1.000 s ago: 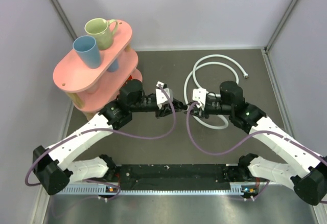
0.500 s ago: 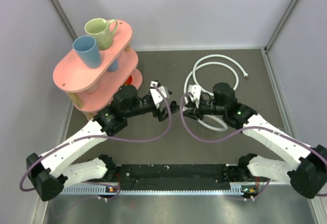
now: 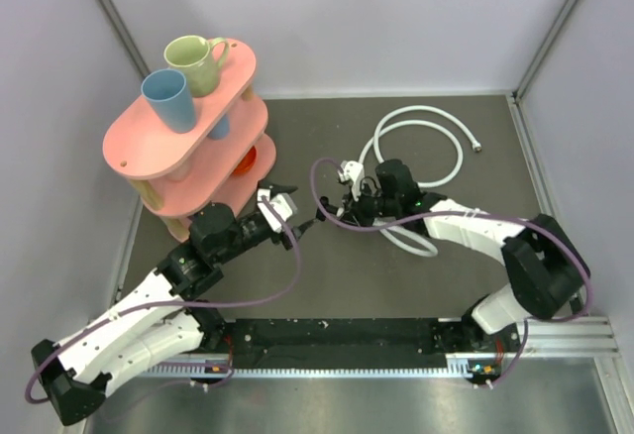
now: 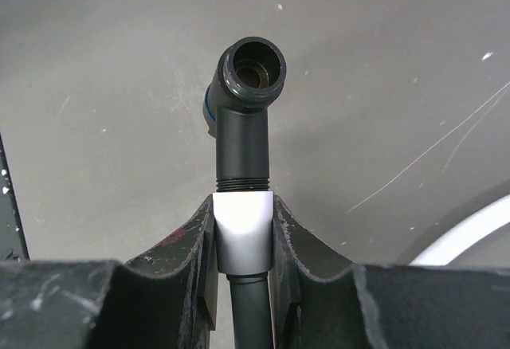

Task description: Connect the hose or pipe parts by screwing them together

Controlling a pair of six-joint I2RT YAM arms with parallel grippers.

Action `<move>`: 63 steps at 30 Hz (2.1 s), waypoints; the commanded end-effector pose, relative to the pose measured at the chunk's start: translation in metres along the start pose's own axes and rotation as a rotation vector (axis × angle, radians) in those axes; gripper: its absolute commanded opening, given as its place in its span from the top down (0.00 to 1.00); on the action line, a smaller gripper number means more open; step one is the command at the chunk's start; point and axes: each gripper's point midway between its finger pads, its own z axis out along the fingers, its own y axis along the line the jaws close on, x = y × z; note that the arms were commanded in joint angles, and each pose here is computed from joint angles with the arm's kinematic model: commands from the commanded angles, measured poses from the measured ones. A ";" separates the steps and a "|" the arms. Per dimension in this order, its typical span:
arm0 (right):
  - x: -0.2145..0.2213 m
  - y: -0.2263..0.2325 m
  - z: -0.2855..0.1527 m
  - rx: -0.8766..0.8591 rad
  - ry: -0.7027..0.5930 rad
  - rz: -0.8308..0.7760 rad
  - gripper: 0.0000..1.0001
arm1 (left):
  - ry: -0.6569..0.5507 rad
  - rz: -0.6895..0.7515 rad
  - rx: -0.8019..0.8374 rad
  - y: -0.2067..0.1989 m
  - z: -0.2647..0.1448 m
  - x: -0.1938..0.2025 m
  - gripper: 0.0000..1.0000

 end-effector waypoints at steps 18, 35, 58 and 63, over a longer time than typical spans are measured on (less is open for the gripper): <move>0.038 -0.018 0.061 -0.028 0.081 0.255 0.66 | -0.109 0.105 0.059 -0.010 -0.012 -0.018 0.21; -0.072 -0.058 -0.038 0.324 -0.016 0.110 0.01 | -0.201 0.054 0.026 -0.003 -0.019 -0.049 0.19; -0.119 0.014 -0.279 0.679 -0.627 0.284 0.01 | -0.369 -0.436 -0.130 0.031 -0.056 -0.136 0.01; -0.118 0.020 -0.281 0.659 -0.627 0.277 0.01 | -0.398 -0.425 -0.155 0.035 -0.062 -0.138 0.01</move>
